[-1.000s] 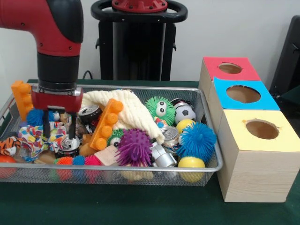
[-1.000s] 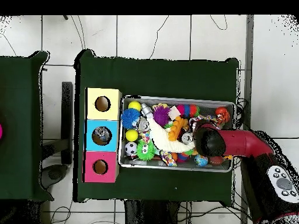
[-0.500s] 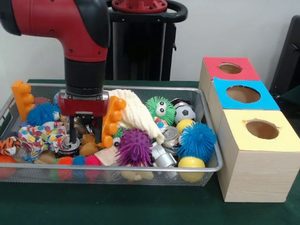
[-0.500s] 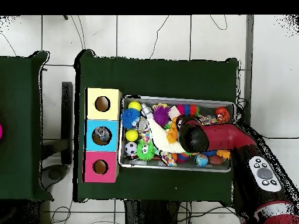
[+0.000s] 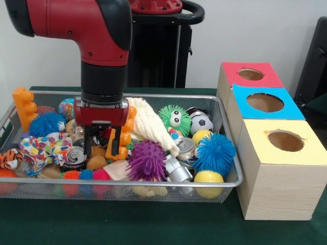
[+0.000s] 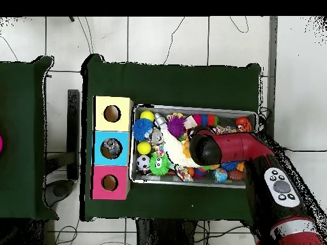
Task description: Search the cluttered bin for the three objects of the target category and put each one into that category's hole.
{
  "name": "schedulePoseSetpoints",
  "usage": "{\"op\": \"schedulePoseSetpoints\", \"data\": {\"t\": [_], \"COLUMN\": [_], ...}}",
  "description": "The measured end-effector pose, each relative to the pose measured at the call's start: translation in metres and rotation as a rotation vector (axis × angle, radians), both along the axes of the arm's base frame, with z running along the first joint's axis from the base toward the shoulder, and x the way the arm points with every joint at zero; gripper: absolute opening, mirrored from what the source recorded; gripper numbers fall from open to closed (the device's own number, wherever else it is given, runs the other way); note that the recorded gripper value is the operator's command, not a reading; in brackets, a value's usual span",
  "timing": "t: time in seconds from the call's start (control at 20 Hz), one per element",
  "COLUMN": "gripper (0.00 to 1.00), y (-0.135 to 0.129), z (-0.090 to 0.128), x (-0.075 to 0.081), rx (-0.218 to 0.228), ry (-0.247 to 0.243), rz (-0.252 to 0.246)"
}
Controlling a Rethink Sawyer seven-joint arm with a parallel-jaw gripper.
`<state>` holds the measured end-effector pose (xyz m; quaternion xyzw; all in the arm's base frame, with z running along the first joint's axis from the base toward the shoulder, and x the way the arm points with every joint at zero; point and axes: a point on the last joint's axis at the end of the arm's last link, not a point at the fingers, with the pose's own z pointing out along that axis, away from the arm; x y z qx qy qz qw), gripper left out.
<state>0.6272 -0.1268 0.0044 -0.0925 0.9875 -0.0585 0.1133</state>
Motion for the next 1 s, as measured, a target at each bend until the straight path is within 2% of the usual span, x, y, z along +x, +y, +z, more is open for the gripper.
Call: {"op": "schedulePoseSetpoints", "data": {"t": [0.75, 1.0], "gripper": [1.00, 1.00], "y": [-0.033, -0.045], "z": [0.009, 0.005], "x": [-0.007, -0.008], "rx": [-0.029, -0.049], "ry": [0.029, 0.029], "rz": [-0.048, -0.041]}}
